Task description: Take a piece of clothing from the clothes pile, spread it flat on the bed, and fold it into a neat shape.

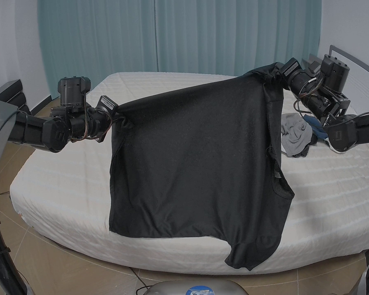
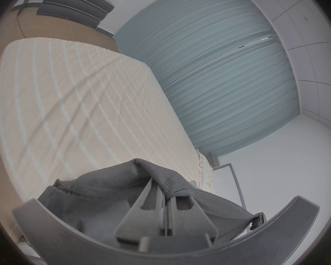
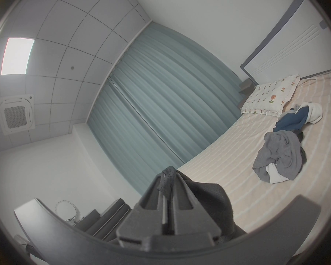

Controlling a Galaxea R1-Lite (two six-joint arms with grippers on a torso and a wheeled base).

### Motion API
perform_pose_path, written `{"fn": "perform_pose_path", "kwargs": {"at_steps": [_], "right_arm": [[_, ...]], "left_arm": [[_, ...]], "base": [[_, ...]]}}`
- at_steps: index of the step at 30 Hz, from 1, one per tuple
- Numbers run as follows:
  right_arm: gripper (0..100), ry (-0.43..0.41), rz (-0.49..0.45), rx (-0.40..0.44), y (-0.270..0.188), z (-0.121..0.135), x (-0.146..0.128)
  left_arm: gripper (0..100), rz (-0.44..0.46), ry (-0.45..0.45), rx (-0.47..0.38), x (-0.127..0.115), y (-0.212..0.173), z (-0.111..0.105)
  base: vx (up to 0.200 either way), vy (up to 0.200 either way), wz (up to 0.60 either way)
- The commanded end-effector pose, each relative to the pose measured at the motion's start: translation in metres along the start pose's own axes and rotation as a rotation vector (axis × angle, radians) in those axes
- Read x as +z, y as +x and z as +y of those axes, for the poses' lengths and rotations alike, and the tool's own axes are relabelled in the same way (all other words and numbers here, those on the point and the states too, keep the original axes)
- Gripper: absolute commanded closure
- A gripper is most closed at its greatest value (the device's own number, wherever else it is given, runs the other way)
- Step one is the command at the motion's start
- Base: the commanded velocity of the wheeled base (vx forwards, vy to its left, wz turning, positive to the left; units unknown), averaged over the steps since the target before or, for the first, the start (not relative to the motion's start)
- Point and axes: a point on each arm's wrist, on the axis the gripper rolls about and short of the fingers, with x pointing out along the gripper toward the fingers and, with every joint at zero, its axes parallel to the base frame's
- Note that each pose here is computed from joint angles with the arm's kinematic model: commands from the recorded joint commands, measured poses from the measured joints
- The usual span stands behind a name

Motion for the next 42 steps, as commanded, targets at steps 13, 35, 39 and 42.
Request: {"fn": "perform_pose_path", "kwargs": {"at_steps": [13, 35, 39, 42], "right_arm": [[100, -0.121, 0.042, -0.113, 0.067, -0.090, -0.105], [0, -0.182, 0.211, -0.359, 0.054, -0.218, -0.192], [0, -0.176, 0.245, -0.376, 0.043, -0.218, -0.184], [0, -0.171, 0.307, -0.374, 0.031, -0.216, -0.185]], "left_arm": [[100, 0.060, 0.004, 0.123, -0.031, 0.098, 0.069], [0, -0.029, 0.033, 0.319, -0.074, 0.177, 0.123], [0, -0.048, 0.014, 0.352, -0.061, 0.174, 0.126], [0, -0.054, -0.016, 0.375, -0.049, 0.170, 0.131]], "base": [[0.000, 0.000, 0.00], [0.000, 0.000, 0.00], [0.000, 0.000, 0.00], [0.000, 0.000, 0.00]]}}
